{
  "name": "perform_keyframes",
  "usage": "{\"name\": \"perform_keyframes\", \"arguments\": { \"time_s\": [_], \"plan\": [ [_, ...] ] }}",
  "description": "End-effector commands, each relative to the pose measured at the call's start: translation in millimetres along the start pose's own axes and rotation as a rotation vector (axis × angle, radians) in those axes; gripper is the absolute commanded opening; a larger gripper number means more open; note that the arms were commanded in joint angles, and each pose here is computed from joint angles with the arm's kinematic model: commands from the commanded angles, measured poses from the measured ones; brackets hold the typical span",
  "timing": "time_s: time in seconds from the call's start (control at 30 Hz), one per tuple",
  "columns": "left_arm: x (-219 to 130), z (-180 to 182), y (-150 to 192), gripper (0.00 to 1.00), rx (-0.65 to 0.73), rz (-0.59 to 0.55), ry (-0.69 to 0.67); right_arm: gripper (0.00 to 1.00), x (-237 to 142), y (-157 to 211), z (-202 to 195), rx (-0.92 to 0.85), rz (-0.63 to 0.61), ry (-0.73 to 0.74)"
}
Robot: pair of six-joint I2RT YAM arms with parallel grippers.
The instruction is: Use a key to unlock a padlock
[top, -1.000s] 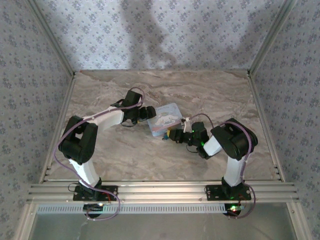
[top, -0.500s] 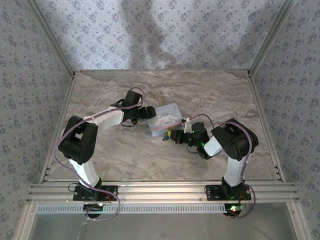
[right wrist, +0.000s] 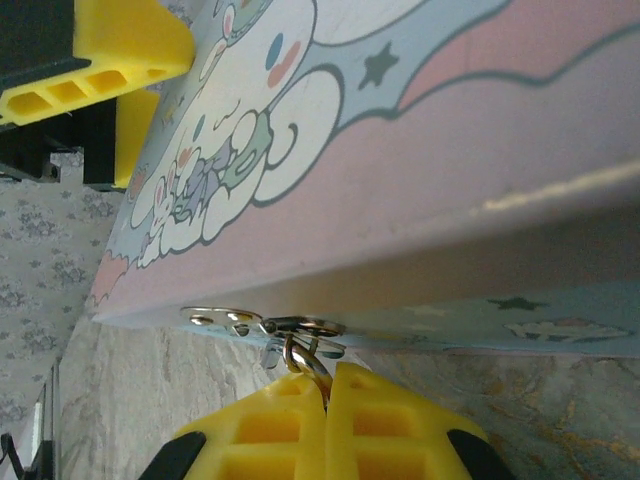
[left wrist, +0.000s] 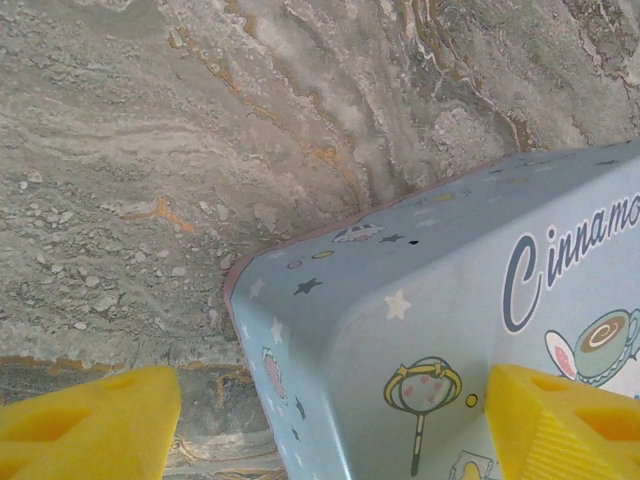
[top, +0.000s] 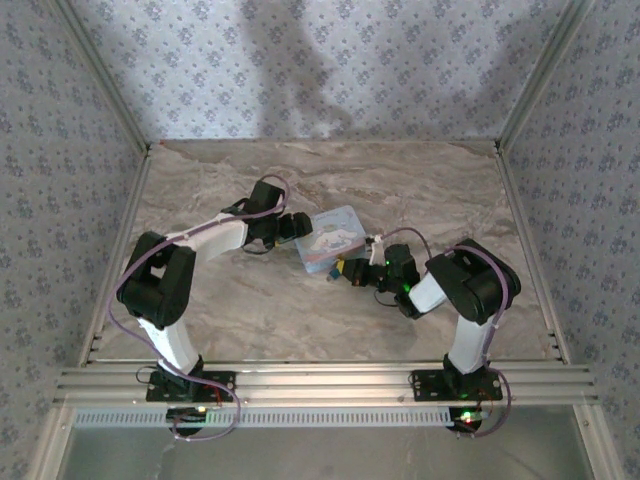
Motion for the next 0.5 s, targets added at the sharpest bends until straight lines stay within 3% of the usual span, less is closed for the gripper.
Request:
{"name": "perform_keyframes", "arguments": {
  "time_s": [0.0,0.47],
  "plan": [
    [7,27,34,0.79,-0.019,0.115,-0.115,0.04,-5,-22,11,-0.007,-0.086,-0.023],
    [9,32,38,0.79,-0.018,0.123,-0.127,0.04,-18,-36,4,0.022,-0.136,0.003]
  ]
}}
Point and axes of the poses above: each hand's point on the last joint's axis, 136 mm out from that joint toward the fingers, its own x axis out along the fingers, its own z axis along the line the jaws close on, y = z × x, the point moved 4 cm from there along -x, back along the fingers, and after that the axes turned 3 degrees about x, right-handed, at the moved point
